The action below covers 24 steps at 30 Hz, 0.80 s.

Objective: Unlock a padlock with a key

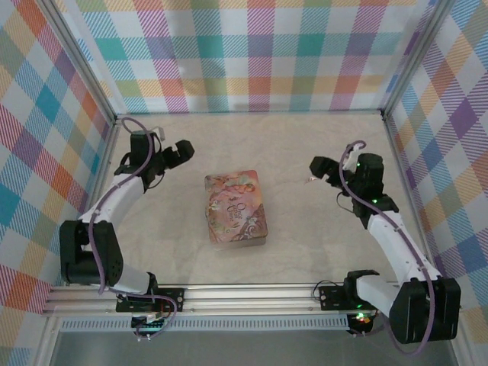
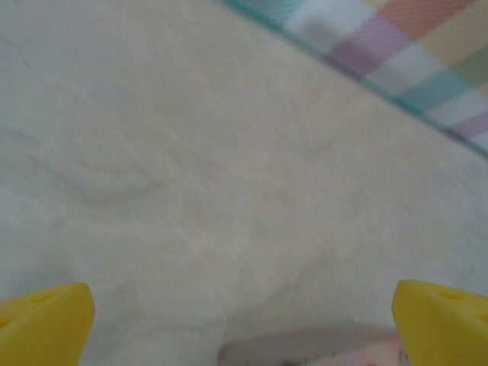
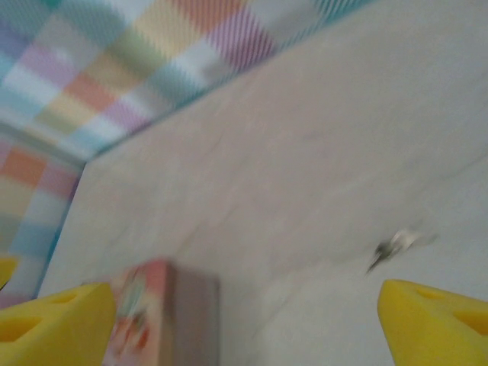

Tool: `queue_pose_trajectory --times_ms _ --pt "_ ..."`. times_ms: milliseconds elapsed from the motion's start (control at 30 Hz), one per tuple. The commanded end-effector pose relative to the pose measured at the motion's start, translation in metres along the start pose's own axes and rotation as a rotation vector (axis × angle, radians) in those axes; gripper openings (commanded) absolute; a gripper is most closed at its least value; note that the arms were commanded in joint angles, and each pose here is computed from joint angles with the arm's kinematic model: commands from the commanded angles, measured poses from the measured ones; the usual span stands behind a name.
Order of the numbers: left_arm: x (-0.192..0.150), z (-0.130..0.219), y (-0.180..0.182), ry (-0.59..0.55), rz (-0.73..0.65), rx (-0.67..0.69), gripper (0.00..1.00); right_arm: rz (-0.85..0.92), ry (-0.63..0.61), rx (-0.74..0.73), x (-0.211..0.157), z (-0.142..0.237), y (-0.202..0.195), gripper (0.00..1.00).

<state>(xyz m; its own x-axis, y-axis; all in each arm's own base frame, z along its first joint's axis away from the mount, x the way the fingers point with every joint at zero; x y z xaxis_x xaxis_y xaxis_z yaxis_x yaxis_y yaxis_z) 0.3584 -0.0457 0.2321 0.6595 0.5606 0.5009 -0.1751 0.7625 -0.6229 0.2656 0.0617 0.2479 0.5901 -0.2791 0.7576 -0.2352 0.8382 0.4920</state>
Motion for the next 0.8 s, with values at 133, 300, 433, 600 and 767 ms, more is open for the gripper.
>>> queue_pose_trajectory --times_ms 133,300,433,600,767 --pt "-0.020 -0.031 -0.043 0.300 -0.069 -0.093 0.95 -0.040 0.419 0.248 -0.069 0.013 0.050 0.85" --pt "-0.023 -0.057 -0.062 0.382 -0.124 -0.083 0.94 0.002 0.596 0.305 -0.110 0.016 0.073 0.84" --pt "-0.030 -0.081 -0.073 0.471 -0.164 -0.068 0.92 0.032 0.743 0.379 -0.139 0.014 0.087 0.84" --pt "-0.049 -0.102 -0.083 0.581 -0.223 -0.052 0.91 0.109 0.909 0.496 -0.173 0.009 0.108 0.82" --pt "-0.058 -0.112 -0.083 0.631 -0.233 -0.050 0.90 0.120 0.945 0.566 -0.184 0.000 0.121 0.81"
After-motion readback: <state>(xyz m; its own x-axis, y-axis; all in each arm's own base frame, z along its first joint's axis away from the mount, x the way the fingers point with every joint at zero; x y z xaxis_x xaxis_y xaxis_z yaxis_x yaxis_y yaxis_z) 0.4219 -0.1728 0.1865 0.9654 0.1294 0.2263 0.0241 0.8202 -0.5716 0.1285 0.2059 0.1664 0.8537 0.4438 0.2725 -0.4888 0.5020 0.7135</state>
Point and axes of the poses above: each hand's point on the last joint's axis, 136 mm out from that joint toward the fingers, its own z axis back along the fingers, its own y axis along the line the jaws close on, x = y × z, the point moved 9 cm from there along z, back along the fingers, and after that the axes turned 10 degrees about z, right-handed, at the moved point
